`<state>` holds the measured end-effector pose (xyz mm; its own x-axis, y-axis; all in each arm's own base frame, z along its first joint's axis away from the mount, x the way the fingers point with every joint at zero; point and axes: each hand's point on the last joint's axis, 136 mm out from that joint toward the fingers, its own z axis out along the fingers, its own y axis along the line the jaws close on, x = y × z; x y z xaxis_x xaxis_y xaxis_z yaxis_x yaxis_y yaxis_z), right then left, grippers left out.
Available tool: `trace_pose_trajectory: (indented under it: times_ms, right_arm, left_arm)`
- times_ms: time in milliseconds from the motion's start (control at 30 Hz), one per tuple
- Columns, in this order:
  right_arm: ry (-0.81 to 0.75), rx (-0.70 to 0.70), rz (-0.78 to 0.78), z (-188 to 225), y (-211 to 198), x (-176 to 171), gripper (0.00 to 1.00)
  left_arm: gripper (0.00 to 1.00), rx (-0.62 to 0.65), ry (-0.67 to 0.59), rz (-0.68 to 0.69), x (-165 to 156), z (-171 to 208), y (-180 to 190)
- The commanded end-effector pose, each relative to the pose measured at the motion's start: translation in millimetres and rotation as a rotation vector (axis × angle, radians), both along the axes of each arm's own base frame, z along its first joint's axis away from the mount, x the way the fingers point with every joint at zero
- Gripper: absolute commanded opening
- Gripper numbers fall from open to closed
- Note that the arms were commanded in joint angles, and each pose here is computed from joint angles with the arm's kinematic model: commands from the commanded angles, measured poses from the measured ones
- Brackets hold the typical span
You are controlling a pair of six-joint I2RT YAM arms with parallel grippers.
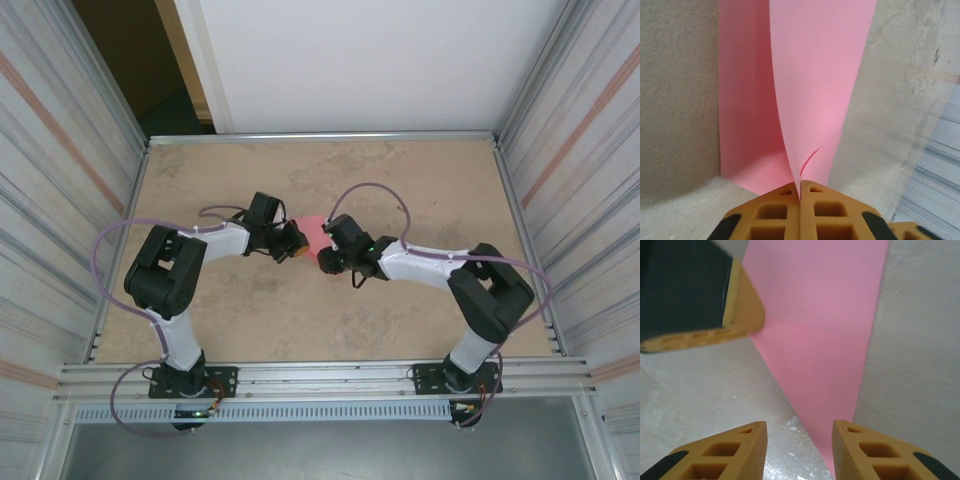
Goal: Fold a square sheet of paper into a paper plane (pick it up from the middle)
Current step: Fourth fold the wing at the center of the table.
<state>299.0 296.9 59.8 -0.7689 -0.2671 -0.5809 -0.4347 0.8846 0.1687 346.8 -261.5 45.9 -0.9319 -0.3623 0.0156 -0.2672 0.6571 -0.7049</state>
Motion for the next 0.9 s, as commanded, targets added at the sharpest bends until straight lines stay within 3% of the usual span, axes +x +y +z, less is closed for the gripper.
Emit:
trace_pose_trajectory:
  times_ms: [0, 433, 867]
  right_arm:
    - [-0.069, -0.085, 0.042, -6, 4, 12, 0.37]
    - [-0.085, -0.138, 0.119, -24, 19, 13, 0.37]
    - [-0.111, -0.207, 0.102, -31, 8, 15, 0.34]
  left_arm:
    - [0.05, 0.031, 0.005, 0.033, 2, 11, 4]
    - [0.06, 0.009, 0.021, 0.053, 2, 20, 2]
    - [0.06, 0.021, 0.028, 0.046, 2, 23, 2]
